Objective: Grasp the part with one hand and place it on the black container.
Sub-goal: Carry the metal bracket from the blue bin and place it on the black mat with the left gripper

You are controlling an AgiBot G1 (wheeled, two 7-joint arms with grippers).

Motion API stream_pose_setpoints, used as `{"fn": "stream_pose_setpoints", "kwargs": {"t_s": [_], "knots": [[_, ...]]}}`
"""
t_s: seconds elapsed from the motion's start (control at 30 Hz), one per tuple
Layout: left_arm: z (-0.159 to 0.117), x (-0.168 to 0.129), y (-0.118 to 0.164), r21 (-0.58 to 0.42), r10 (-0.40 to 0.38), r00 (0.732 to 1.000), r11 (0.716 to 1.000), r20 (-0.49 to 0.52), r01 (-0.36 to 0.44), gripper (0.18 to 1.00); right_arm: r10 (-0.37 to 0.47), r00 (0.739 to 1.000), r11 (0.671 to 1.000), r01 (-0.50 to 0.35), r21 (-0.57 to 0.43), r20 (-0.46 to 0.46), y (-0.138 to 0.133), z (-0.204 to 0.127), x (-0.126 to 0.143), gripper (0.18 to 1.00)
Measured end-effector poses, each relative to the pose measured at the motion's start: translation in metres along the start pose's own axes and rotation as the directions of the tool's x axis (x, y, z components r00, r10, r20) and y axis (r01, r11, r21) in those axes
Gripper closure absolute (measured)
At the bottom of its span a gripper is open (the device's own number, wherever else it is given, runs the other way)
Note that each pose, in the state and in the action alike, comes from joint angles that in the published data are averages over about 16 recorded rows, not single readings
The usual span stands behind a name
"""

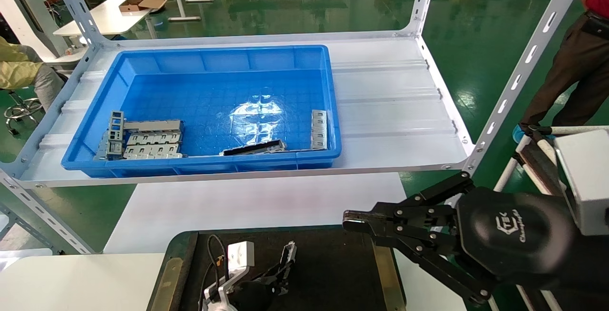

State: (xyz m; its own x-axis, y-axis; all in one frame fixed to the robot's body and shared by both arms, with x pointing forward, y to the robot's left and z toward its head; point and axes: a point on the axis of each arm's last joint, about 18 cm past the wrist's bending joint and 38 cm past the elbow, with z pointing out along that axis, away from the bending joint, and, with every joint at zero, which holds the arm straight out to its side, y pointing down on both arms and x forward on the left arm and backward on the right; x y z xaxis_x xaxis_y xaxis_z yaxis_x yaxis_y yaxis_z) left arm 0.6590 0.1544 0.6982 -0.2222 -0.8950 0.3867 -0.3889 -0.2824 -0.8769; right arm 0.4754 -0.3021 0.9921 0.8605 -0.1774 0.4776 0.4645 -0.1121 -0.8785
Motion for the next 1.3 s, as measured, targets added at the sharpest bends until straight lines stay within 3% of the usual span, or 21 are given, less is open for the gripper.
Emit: {"fn": "stream_pose_setpoints", "kwargs": {"t_s": [0.73, 1.07, 1.3], "knots": [[0.001, 0.008, 0.003, -0.045, -0.045, 0.996, 0.998, 0.076, 0.048, 0.817, 0.000, 1.000, 1.000, 0.000, 0.000, 0.000, 0.000, 0.000, 0.000, 0.967], [0.001, 0.012, -0.004, -0.039, -0.060, 0.995, 0.997, 0.079, 0.063, 0.730, 0.000, 1.000, 1.000, 0.000, 0.000, 0.000, 0.000, 0.000, 0.000, 0.867], [-0.003, 0.014, -0.016, -0.006, -0.056, 0.996, 0.998, 0.068, 0.057, 0.608, 0.000, 1.000, 1.000, 0.000, 0.000, 0.000, 0.000, 0.000, 0.000, 0.747]]}}
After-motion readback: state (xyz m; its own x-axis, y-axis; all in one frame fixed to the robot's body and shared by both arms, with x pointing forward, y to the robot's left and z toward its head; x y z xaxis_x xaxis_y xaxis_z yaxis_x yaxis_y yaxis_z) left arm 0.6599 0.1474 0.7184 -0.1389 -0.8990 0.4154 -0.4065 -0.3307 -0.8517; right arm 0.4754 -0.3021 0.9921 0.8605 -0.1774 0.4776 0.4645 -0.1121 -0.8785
